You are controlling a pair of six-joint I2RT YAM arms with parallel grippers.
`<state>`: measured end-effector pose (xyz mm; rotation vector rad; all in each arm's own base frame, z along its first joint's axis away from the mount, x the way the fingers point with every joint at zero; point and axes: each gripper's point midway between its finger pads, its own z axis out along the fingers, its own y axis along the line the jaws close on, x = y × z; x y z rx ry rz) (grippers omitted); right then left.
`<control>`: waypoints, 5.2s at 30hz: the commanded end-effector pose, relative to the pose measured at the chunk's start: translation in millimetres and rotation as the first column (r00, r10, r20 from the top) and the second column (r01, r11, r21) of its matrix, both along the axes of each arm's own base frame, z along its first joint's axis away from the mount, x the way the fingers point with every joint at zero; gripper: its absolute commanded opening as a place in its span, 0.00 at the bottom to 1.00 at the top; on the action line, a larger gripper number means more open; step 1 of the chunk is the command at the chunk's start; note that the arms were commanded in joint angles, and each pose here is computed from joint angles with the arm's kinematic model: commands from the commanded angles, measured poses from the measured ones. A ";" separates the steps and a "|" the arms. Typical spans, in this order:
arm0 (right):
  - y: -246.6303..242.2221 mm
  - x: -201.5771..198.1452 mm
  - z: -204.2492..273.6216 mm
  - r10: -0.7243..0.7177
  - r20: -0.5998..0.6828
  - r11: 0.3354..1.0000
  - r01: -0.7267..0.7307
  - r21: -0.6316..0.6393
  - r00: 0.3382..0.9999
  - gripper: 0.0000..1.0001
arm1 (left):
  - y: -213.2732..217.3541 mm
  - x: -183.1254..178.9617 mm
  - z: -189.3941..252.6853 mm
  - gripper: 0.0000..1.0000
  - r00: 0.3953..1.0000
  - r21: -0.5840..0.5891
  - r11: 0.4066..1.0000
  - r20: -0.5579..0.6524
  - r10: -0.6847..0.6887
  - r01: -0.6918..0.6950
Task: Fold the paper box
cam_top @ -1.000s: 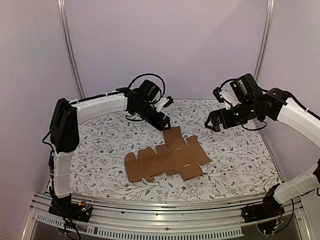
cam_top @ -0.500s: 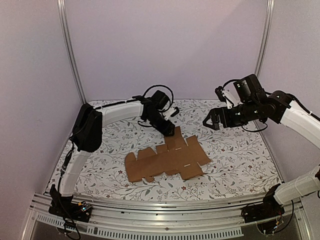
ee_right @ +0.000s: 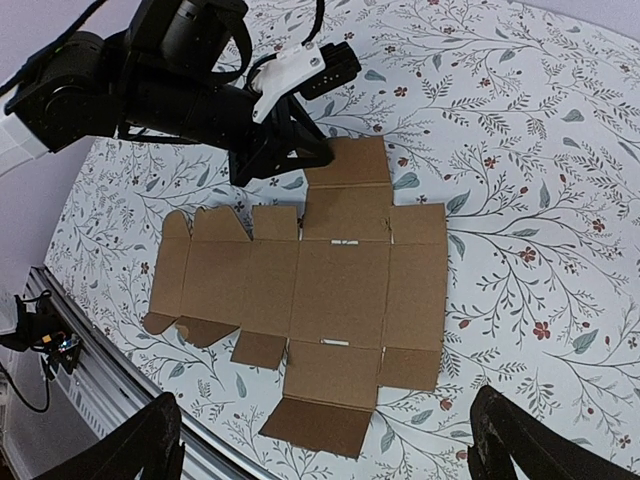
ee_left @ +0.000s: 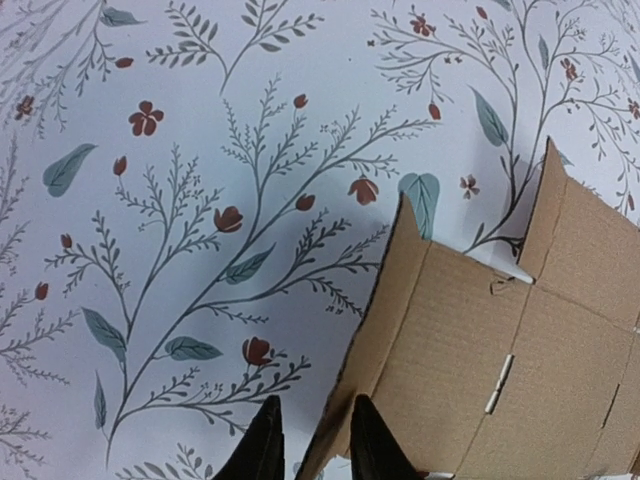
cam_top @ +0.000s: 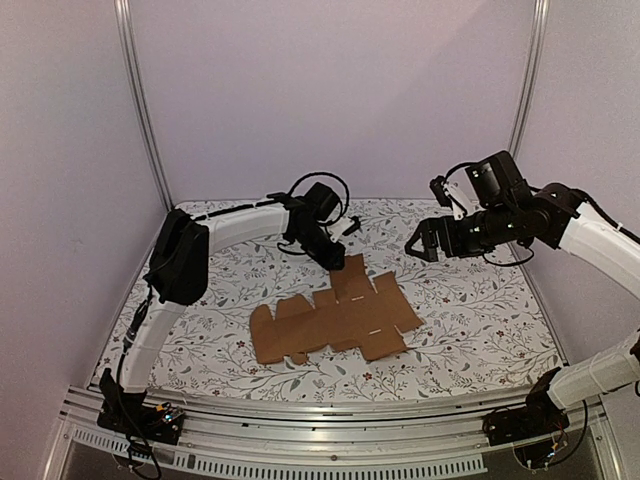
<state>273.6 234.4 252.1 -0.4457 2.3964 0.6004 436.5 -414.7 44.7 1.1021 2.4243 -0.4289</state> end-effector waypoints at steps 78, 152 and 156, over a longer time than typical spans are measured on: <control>2.9 67.3 -149.2 0.316 -0.343 0.947 -0.268 0.179 0.885 0.15 | 51.5 -61.3 90.6 0.00 0.994 -0.551 0.834 0.097 0.056 0.006; 85.2 62.7 -94.5 0.256 0.022 0.913 -0.234 -0.335 0.966 0.00 | -6.9 -74.1 119.5 0.00 0.985 -0.468 0.879 -0.173 0.010 -0.091; 88.8 61.7 -94.8 0.247 0.013 0.922 -0.231 -0.311 0.969 0.00 | -16.2 -82.5 121.9 0.00 0.984 -0.481 0.874 -0.177 -0.025 -0.065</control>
